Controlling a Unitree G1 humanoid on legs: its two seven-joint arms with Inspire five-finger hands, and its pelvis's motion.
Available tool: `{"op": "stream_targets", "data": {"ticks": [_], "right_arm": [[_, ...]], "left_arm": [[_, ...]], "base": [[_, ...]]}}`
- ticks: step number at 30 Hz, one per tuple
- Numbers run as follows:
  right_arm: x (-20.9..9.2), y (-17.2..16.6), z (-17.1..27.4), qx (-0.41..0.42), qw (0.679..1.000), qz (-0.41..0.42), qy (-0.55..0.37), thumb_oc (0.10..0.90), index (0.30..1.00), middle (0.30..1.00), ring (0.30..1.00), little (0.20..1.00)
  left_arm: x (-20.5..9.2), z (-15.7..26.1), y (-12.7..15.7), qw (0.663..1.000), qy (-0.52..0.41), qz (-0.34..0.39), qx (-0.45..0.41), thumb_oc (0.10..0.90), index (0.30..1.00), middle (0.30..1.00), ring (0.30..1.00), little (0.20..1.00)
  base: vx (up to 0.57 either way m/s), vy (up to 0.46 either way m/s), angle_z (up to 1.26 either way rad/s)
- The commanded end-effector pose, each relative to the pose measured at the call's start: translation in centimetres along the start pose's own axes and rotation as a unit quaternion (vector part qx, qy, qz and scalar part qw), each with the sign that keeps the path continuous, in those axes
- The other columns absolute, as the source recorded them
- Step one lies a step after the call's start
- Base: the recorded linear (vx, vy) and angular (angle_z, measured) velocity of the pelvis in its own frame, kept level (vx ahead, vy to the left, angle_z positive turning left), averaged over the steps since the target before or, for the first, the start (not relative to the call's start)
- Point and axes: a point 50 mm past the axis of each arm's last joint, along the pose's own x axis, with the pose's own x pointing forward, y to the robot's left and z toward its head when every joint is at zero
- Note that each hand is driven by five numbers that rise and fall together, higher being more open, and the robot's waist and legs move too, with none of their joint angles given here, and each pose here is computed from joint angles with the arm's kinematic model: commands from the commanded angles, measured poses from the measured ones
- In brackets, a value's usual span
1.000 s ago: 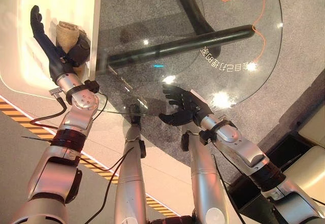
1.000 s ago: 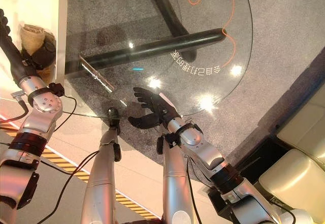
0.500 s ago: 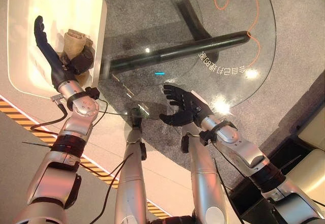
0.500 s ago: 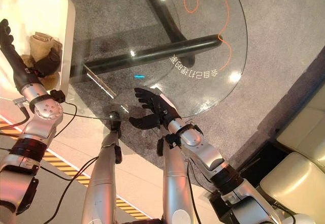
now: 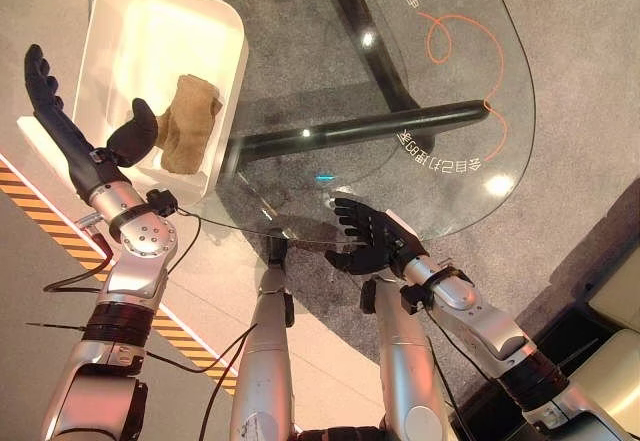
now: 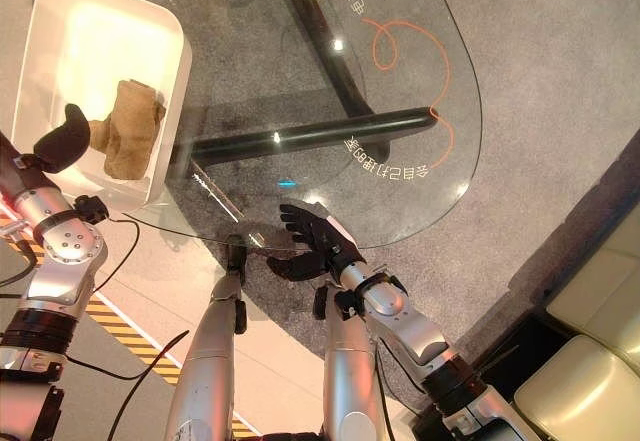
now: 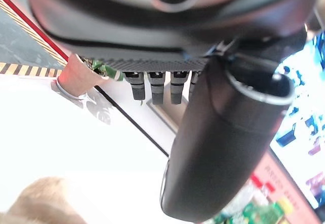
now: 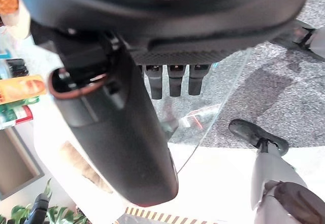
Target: Wipe the table with a cloth and put it in the basket.
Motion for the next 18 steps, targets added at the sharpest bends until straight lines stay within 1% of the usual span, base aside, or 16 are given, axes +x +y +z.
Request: {"op": "stream_targets", "data": {"ticks": [1, 4, 5, 7, 8, 9, 10, 12, 13, 14, 15, 17, 18], "right_arm": [[-0.9, 1.9, 2.4, 0.017, 0.995, 0.037, -0.090, 0.800, 0.900, 0.900, 0.900, 0.900], [-1.0, 1.9, 1.8, 0.021, 0.996, 0.030, -0.086, 0.800, 0.900, 0.900, 0.900, 0.900], [-1.2, 1.7, 1.1, 0.027, 0.996, 0.024, -0.079, 0.800, 0.900, 0.900, 0.900, 0.900], [-1.3, 1.6, 0.5, 0.030, 0.997, 0.017, -0.073, 0.800, 0.900, 0.900, 0.900, 0.900], [-1.5, 1.3, -0.3, 0.037, 0.997, 0.008, -0.063, 0.800, 0.900, 0.900, 0.900, 0.900], [-1.5, 1.2, -0.9, 0.042, 0.997, 0.002, -0.057, 0.800, 0.900, 0.900, 0.900, 0.900], [-1.6, 1.1, -1.0, 0.044, 0.997, 0.001, -0.056, 0.800, 0.900, 0.900, 0.900, 0.900], [-1.9, 0.9, -2.9, 0.056, 0.998, -0.013, -0.031, 0.800, 0.900, 0.900, 0.900, 0.900], [-1.9, 0.9, -2.9, 0.056, 0.998, -0.013, -0.031, 0.800, 0.900, 0.900, 0.900, 0.900], [-2.1, 0.8, -3.6, 0.060, 0.998, -0.018, -0.023, 0.800, 0.900, 0.900, 0.900, 0.900], [-2.3, 0.7, -5.0, 0.067, 0.997, -0.030, -0.002, 0.800, 0.900, 0.900, 0.900, 0.900], [-2.6, 0.4, -6.0, 0.070, 0.997, -0.041, 0.015, 0.800, 0.900, 0.900, 0.900, 0.900], [-3.0, 0.2, -6.9, 0.077, 0.995, -0.051, 0.032, 0.800, 0.900, 0.900, 0.900, 0.900]], "left_arm": [[2.0, 2.5, 2.0, 0.997, -0.053, 0.016, -0.058, 0.800, 0.900, 0.900, 0.900, 0.900], [1.5, 1.4, 2.0, 0.998, -0.024, -0.009, -0.058, 0.800, 0.900, 0.900, 0.900, 0.900], [0.8, 0.2, 2.2, 0.997, 0.009, -0.030, -0.068, 0.800, 0.900, 0.900, 0.900, 0.900], [0.0, -0.8, 2.2, 0.996, 0.035, -0.049, -0.071, 0.800, 0.900, 0.900, 0.900, 0.900], [-1.0, -2.0, 2.2, 0.993, 0.067, -0.070, -0.072, 0.800, 0.900, 0.900, 0.900, 0.900], [-1.8, -2.8, 2.1, 0.990, 0.085, -0.087, -0.066, 0.800, 0.900, 0.900, 0.900, 0.900], [-2.0, -2.9, 2.1, 0.990, 0.087, -0.088, -0.065, 0.800, 0.900, 0.900, 0.900, 0.900], [-4.3, -4.8, 1.9, 0.981, 0.140, -0.120, -0.065, 0.800, 0.900, 0.900, 0.900, 0.900], [-4.3, -4.8, 1.9, 0.981, 0.140, -0.120, -0.065, 0.800, 0.900, 0.900, 0.900, 0.900], [-5.2, -5.4, 1.8, 0.977, 0.158, -0.129, -0.063, 0.800, 0.900, 0.900, 0.900, 0.900], [-7.0, -6.7, 1.6, 0.969, 0.194, -0.140, -0.054, 0.800, 0.900, 0.900, 0.900, 0.900], [-8.7, -8.0, 1.6, 0.959, 0.232, -0.155, -0.046, 0.800, 0.900, 0.900, 0.900, 0.900], [-10.5, -9.2, 1.8, 0.947, 0.272, -0.166, -0.038, 0.800, 0.900, 0.900, 0.900, 0.900]], "base": [[-0.03, -0.114, 0.02], [-0.03, -0.115, 0.03], [-0.03, -0.146, 0.03], [-0.03, -0.139, 0.03], [-0.04, -0.150, 0.07], [-0.04, -0.130, 0.10], [-0.03, -0.106, 0.10], [0.00, -0.105, 0.01], [-0.01, -0.095, -0.03], [-0.03, -0.108, 0.01], [-0.02, -0.129, 0.02], [0.01, -0.113, 0.03], [0.05, -0.117, 0.01]]}}
